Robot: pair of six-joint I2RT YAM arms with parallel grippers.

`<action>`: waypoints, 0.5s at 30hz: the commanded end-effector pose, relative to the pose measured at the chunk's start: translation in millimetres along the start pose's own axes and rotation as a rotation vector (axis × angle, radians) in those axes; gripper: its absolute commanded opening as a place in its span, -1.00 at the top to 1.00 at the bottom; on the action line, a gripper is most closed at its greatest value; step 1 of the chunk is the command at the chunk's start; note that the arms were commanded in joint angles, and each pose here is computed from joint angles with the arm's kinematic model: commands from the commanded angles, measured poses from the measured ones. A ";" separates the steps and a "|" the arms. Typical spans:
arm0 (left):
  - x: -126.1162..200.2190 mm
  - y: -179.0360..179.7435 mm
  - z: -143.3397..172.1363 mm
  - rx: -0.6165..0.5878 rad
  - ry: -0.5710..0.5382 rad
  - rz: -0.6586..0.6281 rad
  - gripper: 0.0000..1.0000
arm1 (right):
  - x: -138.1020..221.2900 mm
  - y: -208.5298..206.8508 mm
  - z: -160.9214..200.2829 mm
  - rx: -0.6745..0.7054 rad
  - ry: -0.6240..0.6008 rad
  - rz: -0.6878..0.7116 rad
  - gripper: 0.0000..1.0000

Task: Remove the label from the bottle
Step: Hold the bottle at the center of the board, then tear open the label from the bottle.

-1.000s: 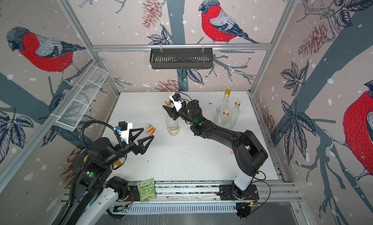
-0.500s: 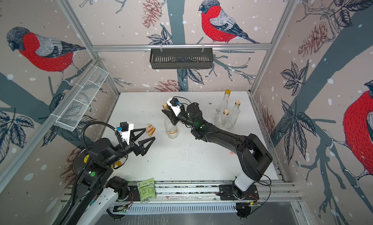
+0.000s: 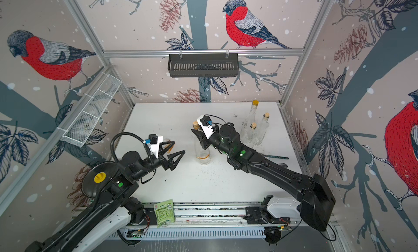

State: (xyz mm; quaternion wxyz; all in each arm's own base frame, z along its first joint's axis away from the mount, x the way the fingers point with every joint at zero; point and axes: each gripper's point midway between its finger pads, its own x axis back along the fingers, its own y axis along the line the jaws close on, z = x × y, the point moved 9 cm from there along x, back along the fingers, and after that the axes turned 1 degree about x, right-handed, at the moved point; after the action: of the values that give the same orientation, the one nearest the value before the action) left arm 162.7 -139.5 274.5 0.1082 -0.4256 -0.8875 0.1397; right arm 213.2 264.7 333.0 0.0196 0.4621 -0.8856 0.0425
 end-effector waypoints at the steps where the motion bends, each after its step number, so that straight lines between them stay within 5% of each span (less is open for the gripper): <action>1: -7.8 0.9 -7.9 -0.084 -0.085 -0.113 -0.97 | 15.8 -1.1 -15.0 -0.030 -0.072 0.044 1.00; 15: -5.6 -1.9 72.4 -0.289 -0.045 0.046 -0.93 | 45.4 5.0 -7.4 -0.044 -0.226 0.061 1.00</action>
State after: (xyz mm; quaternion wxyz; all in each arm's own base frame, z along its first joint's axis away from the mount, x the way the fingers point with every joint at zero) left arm 146.4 -155.6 197.0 0.0826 -0.4349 -0.8955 0.0469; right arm 186.2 235.7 312.9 0.0199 0.4440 -0.8956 0.0194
